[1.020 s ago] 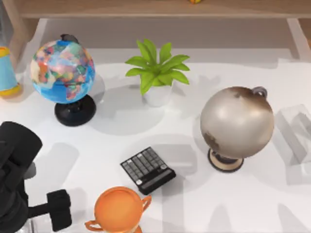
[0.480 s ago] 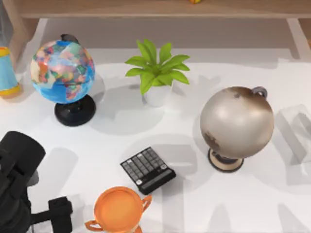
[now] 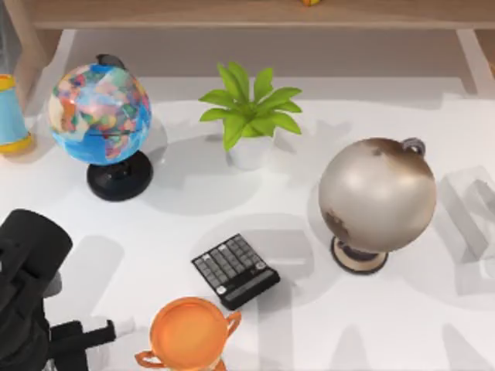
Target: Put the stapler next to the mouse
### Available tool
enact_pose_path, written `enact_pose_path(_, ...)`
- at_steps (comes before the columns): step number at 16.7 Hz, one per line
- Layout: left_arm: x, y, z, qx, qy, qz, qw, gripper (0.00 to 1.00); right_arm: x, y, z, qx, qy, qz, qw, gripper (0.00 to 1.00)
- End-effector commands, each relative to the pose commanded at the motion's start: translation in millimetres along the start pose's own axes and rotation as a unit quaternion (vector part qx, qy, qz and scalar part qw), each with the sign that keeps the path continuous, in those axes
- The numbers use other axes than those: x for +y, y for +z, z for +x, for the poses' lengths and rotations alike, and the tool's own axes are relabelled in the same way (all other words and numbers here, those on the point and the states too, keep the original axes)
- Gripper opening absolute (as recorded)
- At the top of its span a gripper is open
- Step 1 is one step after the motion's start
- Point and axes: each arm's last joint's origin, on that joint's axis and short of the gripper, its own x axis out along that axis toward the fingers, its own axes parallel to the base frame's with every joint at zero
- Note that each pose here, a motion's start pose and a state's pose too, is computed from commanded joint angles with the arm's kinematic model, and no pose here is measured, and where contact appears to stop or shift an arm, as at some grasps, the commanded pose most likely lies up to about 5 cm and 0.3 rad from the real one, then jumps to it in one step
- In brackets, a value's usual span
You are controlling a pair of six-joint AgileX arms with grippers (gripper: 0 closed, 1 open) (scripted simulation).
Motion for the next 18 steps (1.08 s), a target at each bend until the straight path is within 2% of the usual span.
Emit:
enact_pose_path(3,0,0,0,0.0,0.0,0.0,1.0,0.02,0,0,0,0.0,0.0,0.0,1.0,1.0)
enact_pose_path(4,0,0,0,0.0,0.0,0.0,1.0,0.0,0,0,0,0.0,0.0,0.0,1.0,1.0)
enact_pose_path(13,0,0,-1,0.0,0.0,0.001,1.0,0.0,0,0,0,0.0,0.0,0.0,1.0,1.0)
enact_pose_path(18,0,0,-23,0.003,0.002,0.0,1.0,0.0,0,0,0,0.0,0.0,0.0,1.0,1.0)
